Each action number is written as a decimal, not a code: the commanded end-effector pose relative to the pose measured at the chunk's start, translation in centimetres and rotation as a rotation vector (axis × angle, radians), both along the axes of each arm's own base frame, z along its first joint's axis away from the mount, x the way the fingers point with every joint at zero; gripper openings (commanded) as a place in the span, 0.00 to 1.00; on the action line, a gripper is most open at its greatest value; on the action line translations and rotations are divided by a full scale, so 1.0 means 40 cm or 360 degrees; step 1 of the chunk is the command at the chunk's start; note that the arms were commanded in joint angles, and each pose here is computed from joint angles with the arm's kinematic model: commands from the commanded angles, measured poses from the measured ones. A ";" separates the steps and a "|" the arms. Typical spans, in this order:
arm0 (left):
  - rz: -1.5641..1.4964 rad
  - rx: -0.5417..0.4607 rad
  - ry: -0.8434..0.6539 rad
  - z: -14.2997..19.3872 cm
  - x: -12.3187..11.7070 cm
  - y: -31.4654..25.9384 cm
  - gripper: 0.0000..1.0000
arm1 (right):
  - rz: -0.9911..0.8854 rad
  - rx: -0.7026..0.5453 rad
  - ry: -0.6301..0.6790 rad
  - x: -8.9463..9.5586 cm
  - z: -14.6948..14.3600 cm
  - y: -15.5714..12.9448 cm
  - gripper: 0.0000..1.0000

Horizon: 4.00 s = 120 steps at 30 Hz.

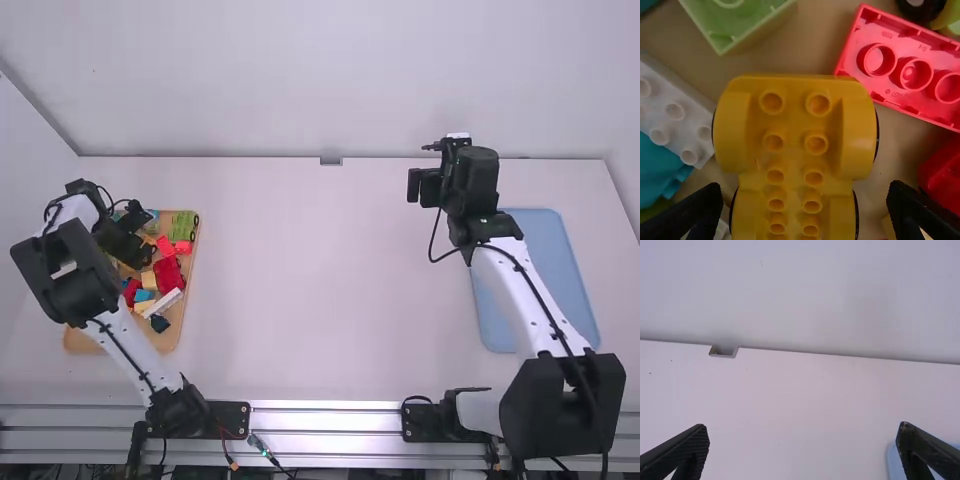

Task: Assemble lego blocks to make yellow taxi

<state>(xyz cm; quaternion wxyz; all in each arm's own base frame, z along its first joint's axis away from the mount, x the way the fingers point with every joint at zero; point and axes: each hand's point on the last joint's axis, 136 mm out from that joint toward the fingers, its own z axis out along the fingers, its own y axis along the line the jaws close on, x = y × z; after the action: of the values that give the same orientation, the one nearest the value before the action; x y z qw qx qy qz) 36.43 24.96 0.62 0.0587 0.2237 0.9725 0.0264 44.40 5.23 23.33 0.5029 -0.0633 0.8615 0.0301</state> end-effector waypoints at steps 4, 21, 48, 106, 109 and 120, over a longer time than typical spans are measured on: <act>0.0067 -0.0052 0.0044 -0.021 -0.024 0.000 0.84 | -0.0007 0.0004 -0.0046 0.017 0.035 0.002 0.99; 0.0111 0.0028 0.0117 -0.050 -0.046 0.019 0.82 | -0.0008 0.0004 -0.0040 0.016 0.033 0.001 0.99; 0.0383 -0.0024 -0.0037 0.144 0.027 0.005 0.32 | -0.0006 0.0004 -0.0045 0.017 0.035 0.002 0.99; -0.1721 0.0027 -0.0077 -0.018 -0.121 -1.180 0.08 | 0.0001 -0.0021 0.0043 0.000 0.004 -0.001 0.99; -0.1725 0.0046 -0.0081 -0.027 -0.117 -1.181 0.09 | 0.0000 -0.0021 0.0049 -0.002 0.002 -0.002 0.99; -0.1624 0.0033 -0.0007 -0.059 -0.120 -1.159 0.36 | 0.0001 -0.0022 0.0060 -0.004 -0.001 -0.001 0.99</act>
<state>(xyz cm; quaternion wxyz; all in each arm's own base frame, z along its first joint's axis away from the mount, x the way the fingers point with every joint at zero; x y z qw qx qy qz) 31.81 -21.70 -1.35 0.0732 0.6729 0.7361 0.0040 43.52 5.00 21.87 0.4727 -0.0658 0.8784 0.0236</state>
